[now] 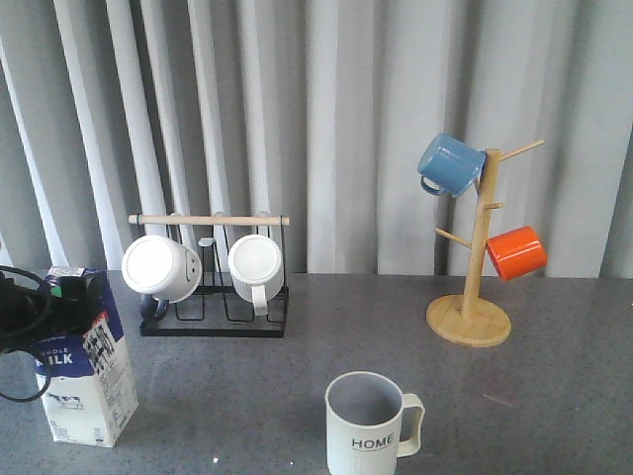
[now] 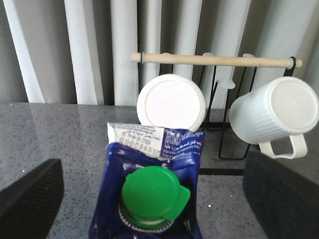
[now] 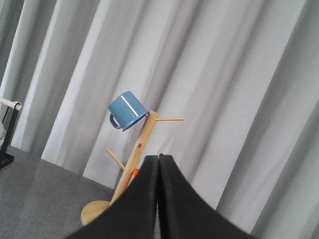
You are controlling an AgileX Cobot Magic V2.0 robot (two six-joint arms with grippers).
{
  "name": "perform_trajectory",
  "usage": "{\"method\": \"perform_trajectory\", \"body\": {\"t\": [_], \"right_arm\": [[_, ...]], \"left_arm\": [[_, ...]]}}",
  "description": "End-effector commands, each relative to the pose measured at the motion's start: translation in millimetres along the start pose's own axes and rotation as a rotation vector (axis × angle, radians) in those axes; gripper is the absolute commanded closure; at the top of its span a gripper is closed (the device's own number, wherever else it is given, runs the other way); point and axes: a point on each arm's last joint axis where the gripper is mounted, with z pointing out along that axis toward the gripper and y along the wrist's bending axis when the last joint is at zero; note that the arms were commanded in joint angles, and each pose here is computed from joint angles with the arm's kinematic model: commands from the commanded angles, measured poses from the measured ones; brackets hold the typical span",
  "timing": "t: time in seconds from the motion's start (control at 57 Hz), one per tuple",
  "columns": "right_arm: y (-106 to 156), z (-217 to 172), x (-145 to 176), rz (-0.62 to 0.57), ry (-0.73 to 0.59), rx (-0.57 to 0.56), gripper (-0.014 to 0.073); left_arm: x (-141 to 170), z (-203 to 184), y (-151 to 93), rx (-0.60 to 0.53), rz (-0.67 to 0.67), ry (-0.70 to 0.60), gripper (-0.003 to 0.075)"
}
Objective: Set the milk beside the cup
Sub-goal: 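Reach the left gripper down and grasp the milk carton top, then lift the milk carton with the left gripper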
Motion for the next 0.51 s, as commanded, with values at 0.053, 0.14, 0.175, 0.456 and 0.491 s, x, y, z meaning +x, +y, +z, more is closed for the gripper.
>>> {"method": "perform_trajectory", "body": {"t": [0.053, 0.14, 0.175, 0.456, 0.491], "right_arm": [[-3, 0, -15, -0.005, -0.086, 0.006, 0.0603], [-3, 0, -15, -0.005, -0.086, 0.006, 0.0603], [-3, 0, -15, -0.005, -0.086, 0.006, 0.0603], [-3, 0, -15, -0.005, -0.086, 0.006, 0.0603], [-3, 0, -15, -0.005, -0.086, 0.006, 0.0603]], "left_arm": [[-15, 1, 1, -0.001, -0.017, -0.072, 0.0006], [-9, 7, 2, -0.003, -0.018, -0.049, 0.0008], [-6, 9, 2, -0.004, -0.021, -0.042, 0.0008], [8, 22, 3, -0.010, -0.038, 0.002, 0.0186], [8, 22, 3, -0.011, -0.040, 0.001, 0.0237]]}}
